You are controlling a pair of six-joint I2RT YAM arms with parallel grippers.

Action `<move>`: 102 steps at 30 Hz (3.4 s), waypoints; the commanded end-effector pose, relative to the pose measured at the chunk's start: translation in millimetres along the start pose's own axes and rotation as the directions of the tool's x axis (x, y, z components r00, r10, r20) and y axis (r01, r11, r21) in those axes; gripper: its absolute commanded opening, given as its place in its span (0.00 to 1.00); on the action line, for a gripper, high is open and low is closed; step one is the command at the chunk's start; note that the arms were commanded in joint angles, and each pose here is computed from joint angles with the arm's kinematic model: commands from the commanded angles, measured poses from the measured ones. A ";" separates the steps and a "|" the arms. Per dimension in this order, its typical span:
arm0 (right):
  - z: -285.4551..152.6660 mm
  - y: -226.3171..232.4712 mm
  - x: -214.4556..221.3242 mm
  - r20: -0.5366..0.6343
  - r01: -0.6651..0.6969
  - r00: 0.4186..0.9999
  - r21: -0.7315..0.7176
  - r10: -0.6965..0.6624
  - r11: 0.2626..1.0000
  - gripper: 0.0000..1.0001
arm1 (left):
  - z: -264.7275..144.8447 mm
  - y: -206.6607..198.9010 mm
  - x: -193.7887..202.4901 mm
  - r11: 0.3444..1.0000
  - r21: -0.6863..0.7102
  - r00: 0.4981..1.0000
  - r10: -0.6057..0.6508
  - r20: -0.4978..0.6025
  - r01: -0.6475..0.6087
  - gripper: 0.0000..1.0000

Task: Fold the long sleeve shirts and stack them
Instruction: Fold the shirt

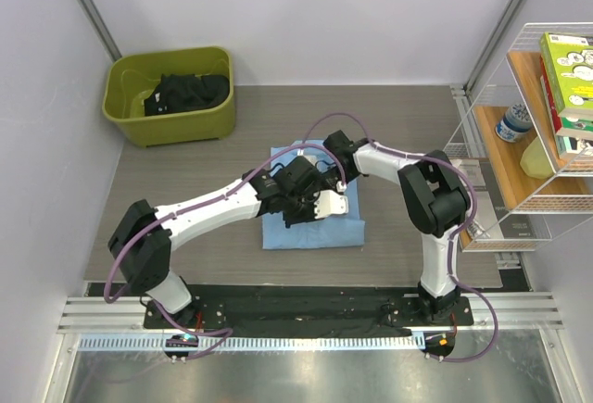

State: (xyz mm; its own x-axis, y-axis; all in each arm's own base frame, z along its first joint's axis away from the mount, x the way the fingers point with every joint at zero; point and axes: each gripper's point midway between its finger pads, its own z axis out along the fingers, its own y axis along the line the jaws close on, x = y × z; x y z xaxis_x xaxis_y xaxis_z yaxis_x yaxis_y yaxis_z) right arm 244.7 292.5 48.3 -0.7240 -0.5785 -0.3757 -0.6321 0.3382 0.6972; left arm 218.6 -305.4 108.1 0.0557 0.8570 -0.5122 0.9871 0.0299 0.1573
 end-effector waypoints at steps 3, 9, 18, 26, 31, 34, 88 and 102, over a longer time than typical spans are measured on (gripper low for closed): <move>-74.3 -9.7 -75.0 0.182 0.058 0.981 0.081 -0.072 0.995 0.45 | 6.4 -3.7 -12.4 0.995 0.034 0.994 0.087 0.066 -0.089 0.00; -89.6 -61.2 -119.2 0.227 0.073 0.966 0.209 -0.121 0.975 0.46 | 19.9 -16.1 -2.1 0.992 0.110 0.998 0.057 0.034 -0.061 0.02; -50.7 -106.0 -105.1 0.181 0.050 0.979 0.214 -0.090 0.976 0.44 | 48.6 -28.6 11.2 0.969 0.236 0.997 -0.071 -0.003 0.070 0.04; -27.6 -86.0 -58.8 0.096 0.063 0.992 0.156 -0.078 0.986 0.43 | 31.5 -57.5 11.9 0.920 0.374 0.993 -0.118 -0.023 0.118 0.03; -22.7 -61.6 -33.2 0.069 0.060 0.995 0.108 -0.068 0.992 0.42 | 0.3 -54.9 -8.7 0.921 0.368 0.991 -0.134 -0.009 0.128 0.02; -24.5 -51.9 -27.2 0.071 0.062 0.995 0.090 -0.069 0.994 0.41 | -5.5 -45.9 -4.9 0.935 0.332 0.993 -0.117 -0.027 0.120 0.01; -32.0 -65.4 -57.1 0.051 0.128 0.990 0.088 -0.133 0.988 0.41 | -5.9 19.4 0.8 0.981 0.154 0.992 -0.124 0.021 0.119 0.02; -61.1 -21.9 -75.7 0.134 0.121 0.982 0.108 -0.135 0.987 0.44 | -32.1 -10.1 -12.4 0.973 0.193 0.990 -0.138 0.037 0.129 0.02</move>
State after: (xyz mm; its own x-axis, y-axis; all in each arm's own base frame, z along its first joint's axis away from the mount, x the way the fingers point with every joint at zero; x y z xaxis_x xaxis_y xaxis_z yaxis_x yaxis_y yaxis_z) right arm 288.3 278.3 45.5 -0.6915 -0.5922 -0.4136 -0.6798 0.3401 0.6498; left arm 212.5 -293.8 121.9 -0.0873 0.8475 -0.5236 0.9955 0.0546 -0.0776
